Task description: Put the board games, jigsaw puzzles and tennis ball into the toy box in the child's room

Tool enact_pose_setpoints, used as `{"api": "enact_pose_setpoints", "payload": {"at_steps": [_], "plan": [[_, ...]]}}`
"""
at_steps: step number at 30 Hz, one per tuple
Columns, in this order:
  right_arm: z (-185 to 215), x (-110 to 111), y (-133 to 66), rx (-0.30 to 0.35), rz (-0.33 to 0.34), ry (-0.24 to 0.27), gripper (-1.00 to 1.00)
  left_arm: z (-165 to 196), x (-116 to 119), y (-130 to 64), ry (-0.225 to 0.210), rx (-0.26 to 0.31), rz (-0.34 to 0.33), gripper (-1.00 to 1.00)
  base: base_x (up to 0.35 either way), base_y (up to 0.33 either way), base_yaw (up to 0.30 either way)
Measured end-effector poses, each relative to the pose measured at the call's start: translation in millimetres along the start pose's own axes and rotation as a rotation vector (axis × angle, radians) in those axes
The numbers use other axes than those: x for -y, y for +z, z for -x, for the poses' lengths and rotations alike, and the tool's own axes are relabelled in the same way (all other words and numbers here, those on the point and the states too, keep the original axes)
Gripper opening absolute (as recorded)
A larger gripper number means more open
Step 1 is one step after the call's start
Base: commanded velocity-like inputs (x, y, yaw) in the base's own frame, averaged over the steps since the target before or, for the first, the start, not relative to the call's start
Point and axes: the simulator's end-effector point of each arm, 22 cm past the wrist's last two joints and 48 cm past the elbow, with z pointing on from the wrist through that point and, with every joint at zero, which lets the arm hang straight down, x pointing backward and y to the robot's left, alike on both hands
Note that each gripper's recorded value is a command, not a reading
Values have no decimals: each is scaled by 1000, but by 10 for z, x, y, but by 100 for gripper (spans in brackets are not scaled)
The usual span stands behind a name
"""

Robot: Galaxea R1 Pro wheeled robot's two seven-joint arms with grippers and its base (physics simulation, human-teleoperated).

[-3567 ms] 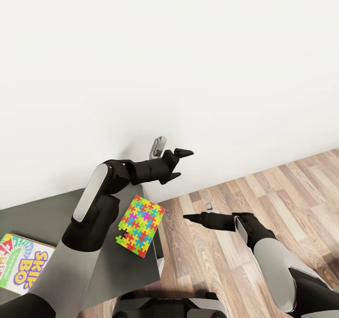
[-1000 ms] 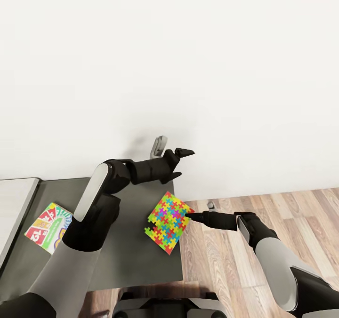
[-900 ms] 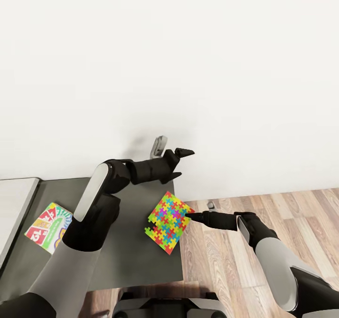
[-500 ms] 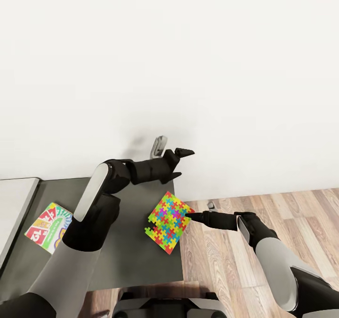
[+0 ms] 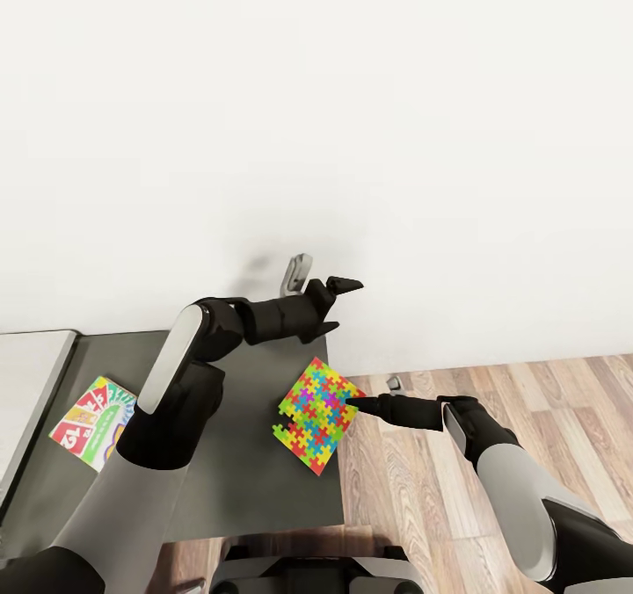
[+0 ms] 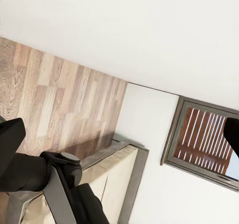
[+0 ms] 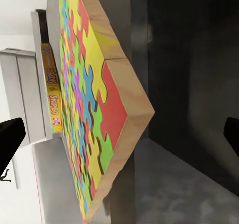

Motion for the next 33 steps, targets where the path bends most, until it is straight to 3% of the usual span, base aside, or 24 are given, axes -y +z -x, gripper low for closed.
{"api": "enact_pose_setpoints", "payload": {"at_steps": [33], "plan": [[11, -5, -4, 4, 0, 0, 100, -3, 8, -4, 2, 0, -1, 100, 0, 0, 37]]}}
